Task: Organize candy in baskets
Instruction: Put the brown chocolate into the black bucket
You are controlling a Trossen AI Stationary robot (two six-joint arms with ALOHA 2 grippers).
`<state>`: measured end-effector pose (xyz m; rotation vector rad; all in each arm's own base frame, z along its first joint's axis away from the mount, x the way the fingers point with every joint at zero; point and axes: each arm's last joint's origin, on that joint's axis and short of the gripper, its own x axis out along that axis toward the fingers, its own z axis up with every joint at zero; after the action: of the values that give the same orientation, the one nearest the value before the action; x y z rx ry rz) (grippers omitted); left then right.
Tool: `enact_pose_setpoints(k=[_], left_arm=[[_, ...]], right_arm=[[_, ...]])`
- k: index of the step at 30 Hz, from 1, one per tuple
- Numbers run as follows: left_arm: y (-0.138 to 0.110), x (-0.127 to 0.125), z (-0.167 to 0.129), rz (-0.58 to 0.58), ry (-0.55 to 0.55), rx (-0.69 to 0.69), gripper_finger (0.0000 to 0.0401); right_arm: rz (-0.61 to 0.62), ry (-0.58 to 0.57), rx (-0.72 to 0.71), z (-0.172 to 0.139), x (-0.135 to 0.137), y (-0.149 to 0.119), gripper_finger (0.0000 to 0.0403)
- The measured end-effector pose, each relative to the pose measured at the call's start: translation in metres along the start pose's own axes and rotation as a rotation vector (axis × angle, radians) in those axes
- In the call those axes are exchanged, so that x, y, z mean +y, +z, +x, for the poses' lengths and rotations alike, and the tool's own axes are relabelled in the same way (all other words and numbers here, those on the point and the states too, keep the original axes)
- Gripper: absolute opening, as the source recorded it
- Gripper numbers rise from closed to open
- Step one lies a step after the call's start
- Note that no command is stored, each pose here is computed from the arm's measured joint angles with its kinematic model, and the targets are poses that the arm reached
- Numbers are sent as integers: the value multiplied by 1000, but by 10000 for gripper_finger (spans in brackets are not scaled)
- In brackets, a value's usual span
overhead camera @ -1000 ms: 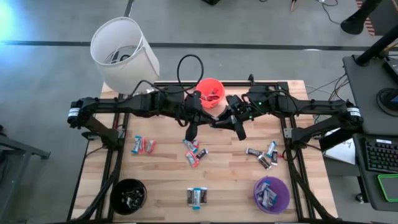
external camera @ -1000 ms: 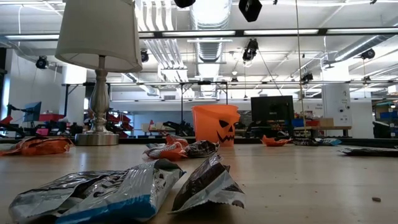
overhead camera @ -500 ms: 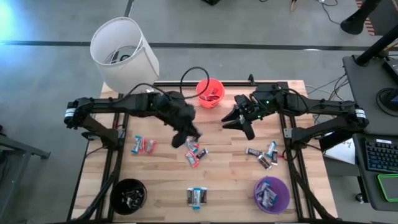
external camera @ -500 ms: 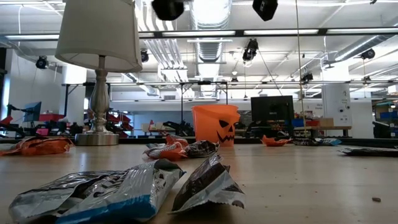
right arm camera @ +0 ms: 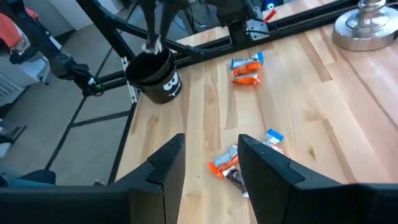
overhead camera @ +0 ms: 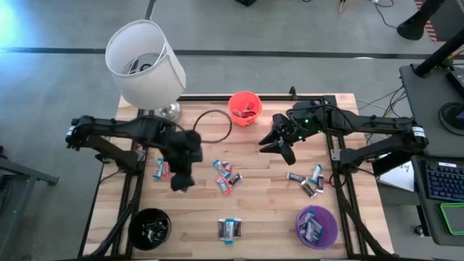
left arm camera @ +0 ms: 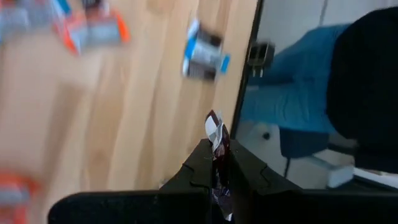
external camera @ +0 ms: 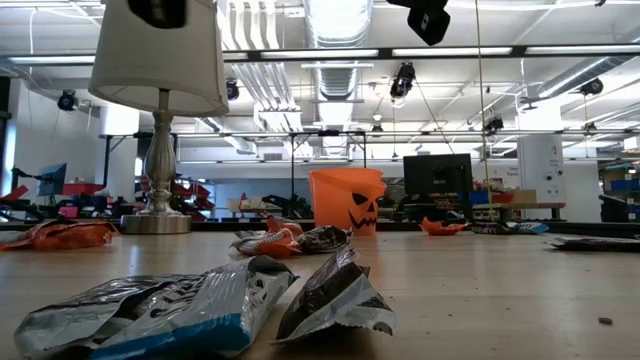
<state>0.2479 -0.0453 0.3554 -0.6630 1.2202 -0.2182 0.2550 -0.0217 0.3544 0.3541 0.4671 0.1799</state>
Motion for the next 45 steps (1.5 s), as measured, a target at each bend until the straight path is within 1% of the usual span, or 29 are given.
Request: enact_pose_setpoints(k=[5,10,13,16,19,23,28,32,35,38,41,45], left_arm=[[-27,-16,-1,-101,11,96,0],[-49,-34,-2,-185,-11,135,0],[-61,-44,0,-239,0,157,0],[-74,-54,5,-265,32,157,0],[-86,-65,10,-273,64,117,0],[-102,-74,15,-335,102,93,0],[-126,-80,29,-441,142,134,0],[-141,-84,46,-491,124,160,0],[-146,-83,57,-519,99,164,0],[-148,-80,66,-524,98,164,0],[-151,-71,76,-528,142,169,7],[-155,-61,86,-526,193,175,29]], right_arm=[[-13,-7,23,0,-1,-2,139],[-13,-7,23,0,-1,-2,139],[-13,-7,23,0,-1,-2,139],[-13,-7,23,0,-1,-2,139],[-13,-7,23,0,-1,-2,139],[-13,-8,23,0,-1,-2,139],[-13,-8,23,0,-1,-2,139],[-15,-8,23,0,-1,-2,139],[-16,-8,21,0,-1,-2,139],[-18,-7,15,0,-1,-2,139],[-17,-7,15,0,-1,-2,139],[-16,-7,15,0,-1,-2,139]])
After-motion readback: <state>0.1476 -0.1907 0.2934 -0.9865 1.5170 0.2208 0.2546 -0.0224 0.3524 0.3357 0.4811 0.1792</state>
